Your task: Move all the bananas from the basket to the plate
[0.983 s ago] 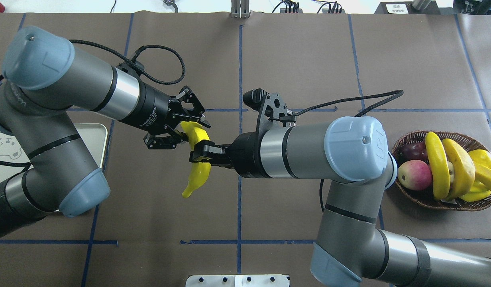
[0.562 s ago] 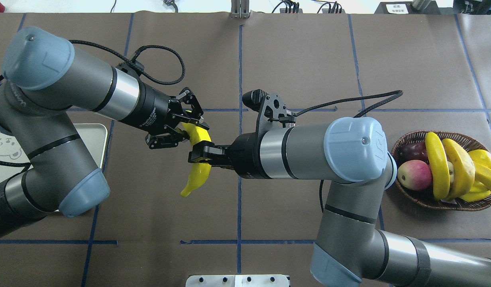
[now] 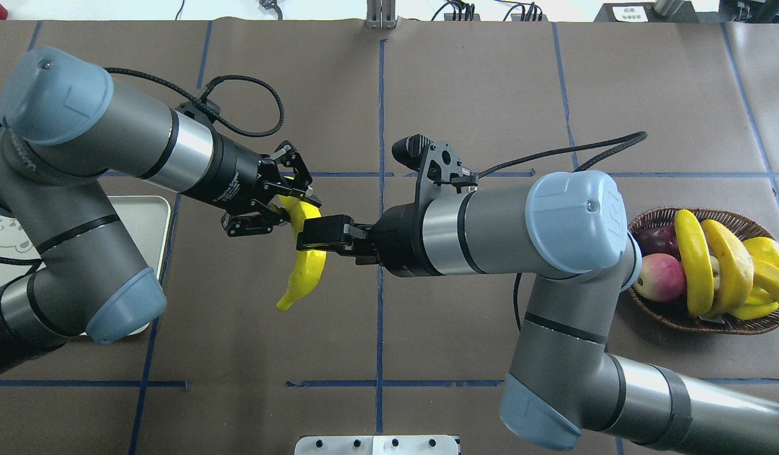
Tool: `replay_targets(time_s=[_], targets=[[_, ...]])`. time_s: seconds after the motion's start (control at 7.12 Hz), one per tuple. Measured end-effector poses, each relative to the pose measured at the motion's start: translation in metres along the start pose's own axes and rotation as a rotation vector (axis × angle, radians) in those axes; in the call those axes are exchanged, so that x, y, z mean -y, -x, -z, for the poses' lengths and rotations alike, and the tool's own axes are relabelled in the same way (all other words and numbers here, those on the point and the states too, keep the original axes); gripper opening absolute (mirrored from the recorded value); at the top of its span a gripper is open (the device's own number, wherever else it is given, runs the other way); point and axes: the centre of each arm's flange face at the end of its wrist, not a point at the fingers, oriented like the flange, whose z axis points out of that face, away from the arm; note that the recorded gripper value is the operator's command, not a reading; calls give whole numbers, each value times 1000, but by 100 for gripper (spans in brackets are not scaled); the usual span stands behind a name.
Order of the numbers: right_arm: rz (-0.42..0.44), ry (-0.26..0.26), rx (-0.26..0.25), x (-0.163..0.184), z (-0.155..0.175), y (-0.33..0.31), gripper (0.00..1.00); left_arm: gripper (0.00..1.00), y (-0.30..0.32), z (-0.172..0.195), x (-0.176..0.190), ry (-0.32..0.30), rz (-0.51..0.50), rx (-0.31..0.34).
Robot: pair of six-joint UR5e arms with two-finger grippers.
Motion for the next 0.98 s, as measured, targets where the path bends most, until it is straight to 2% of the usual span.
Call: replay_targets(time_s=[0.14, 0.28, 0.7, 0.84, 0.98], targets=[[-14, 14, -40, 12, 6, -18, 100, 0, 18, 4, 26, -41, 14, 22], [-32, 17, -104, 28, 13, -39, 100, 0, 44, 11, 58, -89, 8, 54], [-9, 62, -359, 89, 45, -88, 100, 0, 163, 44, 158, -210, -97, 212], [16, 82, -432, 104, 61, -106, 100, 0, 206, 61, 190, -243, -123, 267], [39, 99, -487, 111, 74, -122, 100, 0, 239, 73, 225, -275, -132, 287]])
